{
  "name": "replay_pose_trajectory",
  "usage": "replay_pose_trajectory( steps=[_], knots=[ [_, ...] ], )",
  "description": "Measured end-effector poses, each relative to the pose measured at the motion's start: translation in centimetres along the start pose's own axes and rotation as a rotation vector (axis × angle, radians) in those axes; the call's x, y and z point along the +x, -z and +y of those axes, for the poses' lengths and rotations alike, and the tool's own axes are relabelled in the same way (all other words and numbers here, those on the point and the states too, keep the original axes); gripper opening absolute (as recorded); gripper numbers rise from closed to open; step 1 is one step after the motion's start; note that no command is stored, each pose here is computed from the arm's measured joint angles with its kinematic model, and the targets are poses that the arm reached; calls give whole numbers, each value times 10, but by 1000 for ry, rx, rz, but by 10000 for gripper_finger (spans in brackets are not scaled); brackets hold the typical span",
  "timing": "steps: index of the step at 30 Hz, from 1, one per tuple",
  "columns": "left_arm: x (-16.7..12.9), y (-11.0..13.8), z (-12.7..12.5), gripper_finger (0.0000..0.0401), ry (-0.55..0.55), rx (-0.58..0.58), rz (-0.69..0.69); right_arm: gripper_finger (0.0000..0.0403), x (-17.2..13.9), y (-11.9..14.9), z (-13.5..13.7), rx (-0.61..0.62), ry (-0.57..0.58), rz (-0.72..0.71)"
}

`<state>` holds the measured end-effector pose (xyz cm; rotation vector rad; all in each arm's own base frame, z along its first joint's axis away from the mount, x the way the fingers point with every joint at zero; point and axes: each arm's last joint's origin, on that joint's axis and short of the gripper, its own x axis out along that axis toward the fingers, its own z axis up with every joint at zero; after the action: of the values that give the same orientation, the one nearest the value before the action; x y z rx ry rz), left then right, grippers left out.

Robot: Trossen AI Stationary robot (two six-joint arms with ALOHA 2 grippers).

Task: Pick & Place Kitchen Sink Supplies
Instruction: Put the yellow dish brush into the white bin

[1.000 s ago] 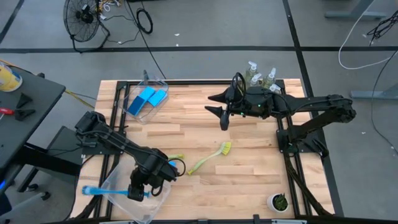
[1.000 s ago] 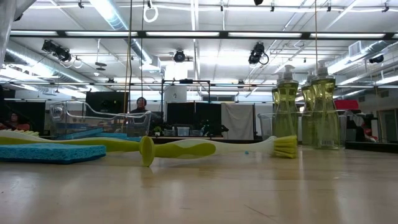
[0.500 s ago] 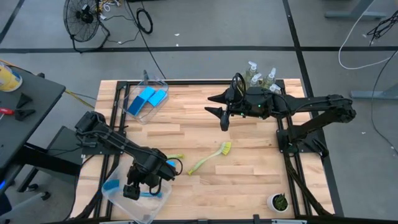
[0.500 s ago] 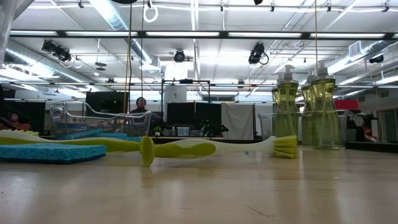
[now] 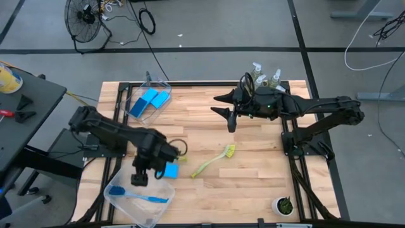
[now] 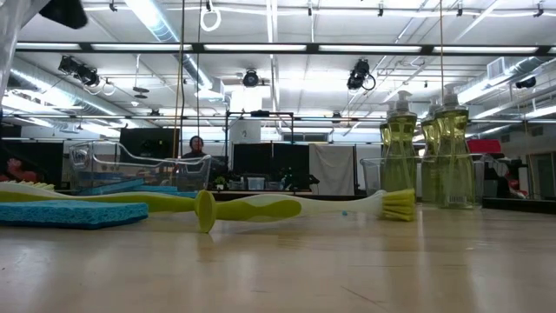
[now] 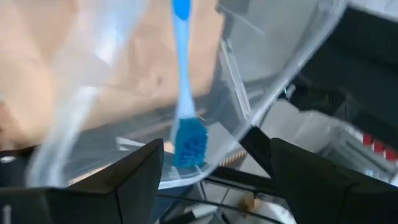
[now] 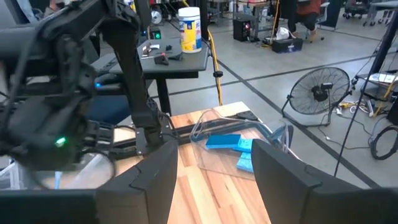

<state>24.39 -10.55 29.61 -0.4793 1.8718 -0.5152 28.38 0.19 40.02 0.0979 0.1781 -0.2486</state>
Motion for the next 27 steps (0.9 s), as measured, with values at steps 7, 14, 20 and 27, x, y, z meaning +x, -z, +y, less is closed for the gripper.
replay_pose_trajectory(
  steps=[7, 14, 20, 27],
  knots=[
    [-25, 1, 26, 298, -111, -136, -130, 206, -4, -1, -1, -15, 0, 2],
    [-42, -7, 50, 298, -235, -244, -266, 206, -7, 1, -2, -19, 4, 34],
    [-57, -16, 67, 298, -272, -274, -403, 206, -20, 4, -7, -24, 15, 103],
    [-76, -34, 78, 298, -318, -193, -632, 206, -29, 18, -14, -17, -132, 298]
  ],
)
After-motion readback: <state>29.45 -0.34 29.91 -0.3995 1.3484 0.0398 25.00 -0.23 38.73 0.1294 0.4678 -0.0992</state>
